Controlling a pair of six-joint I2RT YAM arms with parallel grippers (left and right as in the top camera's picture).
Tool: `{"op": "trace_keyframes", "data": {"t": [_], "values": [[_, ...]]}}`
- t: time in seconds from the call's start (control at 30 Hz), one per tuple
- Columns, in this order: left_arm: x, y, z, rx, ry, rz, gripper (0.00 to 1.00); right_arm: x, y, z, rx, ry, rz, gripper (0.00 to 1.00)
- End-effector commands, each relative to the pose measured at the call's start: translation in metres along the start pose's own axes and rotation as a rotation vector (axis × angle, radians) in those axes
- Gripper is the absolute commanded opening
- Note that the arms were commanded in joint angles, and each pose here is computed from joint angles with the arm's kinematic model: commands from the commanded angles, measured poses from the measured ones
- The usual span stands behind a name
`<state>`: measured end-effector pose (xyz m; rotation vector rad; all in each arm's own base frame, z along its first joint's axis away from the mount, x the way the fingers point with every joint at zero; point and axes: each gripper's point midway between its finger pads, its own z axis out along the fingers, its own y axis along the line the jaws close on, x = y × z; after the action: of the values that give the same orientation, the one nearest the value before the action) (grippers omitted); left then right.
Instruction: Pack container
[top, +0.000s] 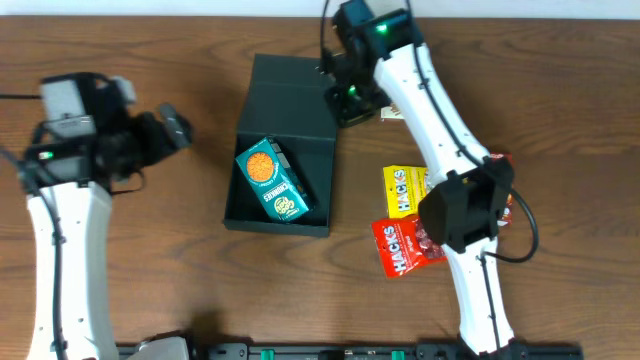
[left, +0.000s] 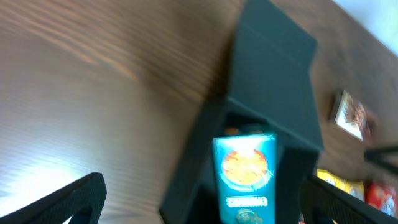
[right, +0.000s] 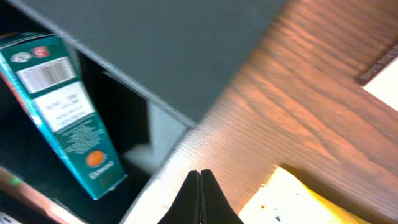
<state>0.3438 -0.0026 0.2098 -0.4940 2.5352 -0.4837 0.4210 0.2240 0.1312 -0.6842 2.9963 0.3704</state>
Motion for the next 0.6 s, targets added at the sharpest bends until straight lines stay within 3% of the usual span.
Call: {"op": "trace_keyframes", "data": {"t": [0.0,0.17,0.27,0.3,0.4,0.57], "values": [[0.017,-0.026,0.016,0.06,0.051,0.072,0.94,-0.003,-0.015,-0.017,-0.005,-0.041,0.004,0.01],[0.039,-0.041,0.04,0.013,0.116,0.163,0.94,0.001,-0.066,-0.029,0.008,-0.058,0.117,0.01],[0.059,-0.053,0.058,0.016,0.193,0.199,0.94,0.005,-0.097,-0.038,-0.017,-0.08,0.202,0.07],[0.063,-0.055,0.063,0.014,0.212,0.2,0.94,0.006,-0.101,-0.041,-0.054,-0.087,0.225,0.01],[0.08,-0.06,0.081,-0.004,0.279,0.166,0.93,0.014,-0.102,-0.049,-0.184,-0.093,0.233,0.01],[0.089,-0.049,0.101,-0.093,0.316,0.062,0.91,0.022,-0.113,-0.053,-0.186,-0.082,0.257,0.02]]}}
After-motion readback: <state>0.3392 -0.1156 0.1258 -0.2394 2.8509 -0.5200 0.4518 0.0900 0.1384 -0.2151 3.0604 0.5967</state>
